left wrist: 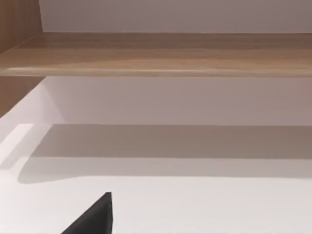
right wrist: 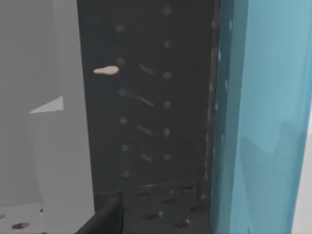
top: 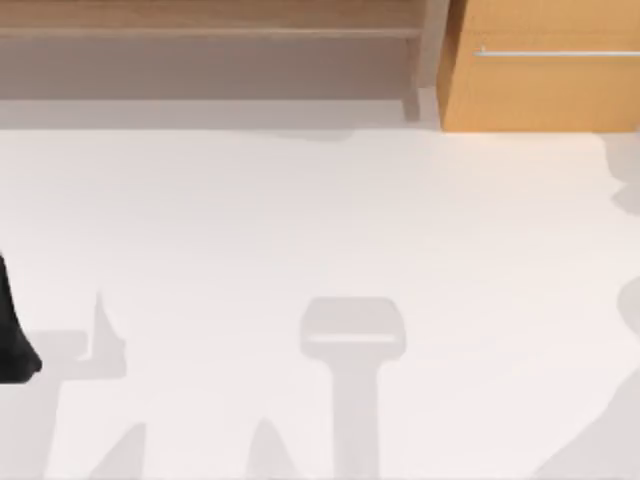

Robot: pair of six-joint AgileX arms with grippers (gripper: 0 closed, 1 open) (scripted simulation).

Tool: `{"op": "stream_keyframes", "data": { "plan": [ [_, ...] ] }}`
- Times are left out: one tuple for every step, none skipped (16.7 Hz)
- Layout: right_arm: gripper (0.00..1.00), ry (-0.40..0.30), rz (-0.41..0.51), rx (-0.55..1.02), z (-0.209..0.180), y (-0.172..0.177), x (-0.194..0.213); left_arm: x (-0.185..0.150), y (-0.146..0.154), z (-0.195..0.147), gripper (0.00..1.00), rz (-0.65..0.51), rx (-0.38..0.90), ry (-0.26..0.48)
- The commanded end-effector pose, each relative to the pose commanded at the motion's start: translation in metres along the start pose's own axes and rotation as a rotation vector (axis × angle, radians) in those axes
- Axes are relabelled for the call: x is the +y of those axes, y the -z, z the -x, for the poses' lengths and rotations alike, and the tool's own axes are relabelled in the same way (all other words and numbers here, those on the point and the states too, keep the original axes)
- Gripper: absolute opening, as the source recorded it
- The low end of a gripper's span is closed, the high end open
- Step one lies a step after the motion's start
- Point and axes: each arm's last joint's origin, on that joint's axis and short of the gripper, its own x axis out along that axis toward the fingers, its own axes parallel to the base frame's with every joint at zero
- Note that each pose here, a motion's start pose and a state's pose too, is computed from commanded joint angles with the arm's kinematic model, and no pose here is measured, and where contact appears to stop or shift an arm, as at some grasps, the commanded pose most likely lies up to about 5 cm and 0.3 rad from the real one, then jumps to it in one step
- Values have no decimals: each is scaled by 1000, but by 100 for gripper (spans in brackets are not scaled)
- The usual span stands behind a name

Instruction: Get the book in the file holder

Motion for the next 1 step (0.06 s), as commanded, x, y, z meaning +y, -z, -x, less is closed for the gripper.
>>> {"op": "stream_keyframes", "data": {
  "plan": [
    [100, 0, 0, 0, 0, 0, 0, 0, 0, 0, 100, 0, 0, 0]
  ]
}}
